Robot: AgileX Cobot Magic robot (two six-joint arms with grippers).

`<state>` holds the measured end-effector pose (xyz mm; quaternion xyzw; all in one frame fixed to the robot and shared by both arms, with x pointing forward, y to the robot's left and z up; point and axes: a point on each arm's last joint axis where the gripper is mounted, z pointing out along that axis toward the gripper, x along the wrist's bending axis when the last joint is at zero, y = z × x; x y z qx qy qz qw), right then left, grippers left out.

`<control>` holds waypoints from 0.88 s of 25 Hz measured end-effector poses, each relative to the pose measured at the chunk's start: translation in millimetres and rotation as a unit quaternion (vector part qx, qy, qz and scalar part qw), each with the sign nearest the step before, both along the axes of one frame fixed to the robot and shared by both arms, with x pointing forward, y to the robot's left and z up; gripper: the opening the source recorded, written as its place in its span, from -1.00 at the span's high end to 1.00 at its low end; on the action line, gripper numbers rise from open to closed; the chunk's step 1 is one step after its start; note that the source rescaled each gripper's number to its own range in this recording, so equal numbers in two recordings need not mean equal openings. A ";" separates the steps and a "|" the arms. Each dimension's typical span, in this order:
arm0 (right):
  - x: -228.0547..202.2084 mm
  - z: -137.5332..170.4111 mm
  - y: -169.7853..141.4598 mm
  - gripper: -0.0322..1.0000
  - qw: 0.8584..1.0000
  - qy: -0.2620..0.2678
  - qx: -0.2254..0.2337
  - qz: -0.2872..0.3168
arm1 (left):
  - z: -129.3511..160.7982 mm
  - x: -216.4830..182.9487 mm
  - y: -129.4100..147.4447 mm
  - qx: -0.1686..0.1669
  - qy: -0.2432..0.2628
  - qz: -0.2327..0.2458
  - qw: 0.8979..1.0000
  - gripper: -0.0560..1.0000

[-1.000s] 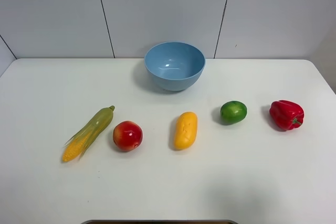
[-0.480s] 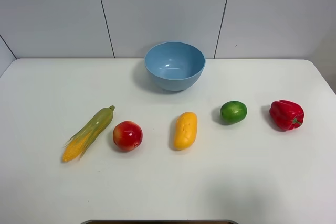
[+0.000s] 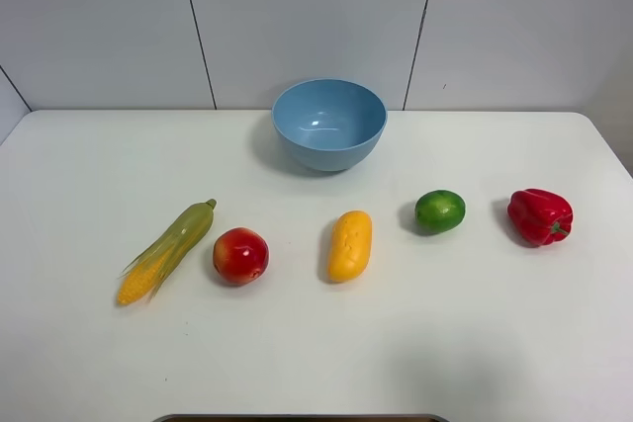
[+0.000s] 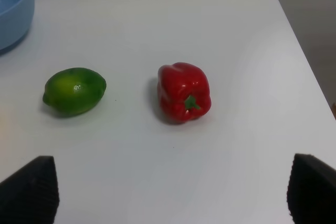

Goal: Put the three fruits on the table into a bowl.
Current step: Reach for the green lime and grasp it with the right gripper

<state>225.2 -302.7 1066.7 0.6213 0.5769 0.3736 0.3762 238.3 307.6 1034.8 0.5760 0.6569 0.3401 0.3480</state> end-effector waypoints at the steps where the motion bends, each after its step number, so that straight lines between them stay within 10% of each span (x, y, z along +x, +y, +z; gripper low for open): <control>1: 1.8 2.9 0.0 -0.76 1.000 0.005 0.000 0.000 | 0.0 0.0 0.0 0.000 0.000 0.000 1.000 -1.00; 22: 122.8 89.0 1.6 -0.76 0.986 0.156 -0.048 0.036 | 0.0 0.0 0.0 0.001 0.000 0.000 1.000 -1.00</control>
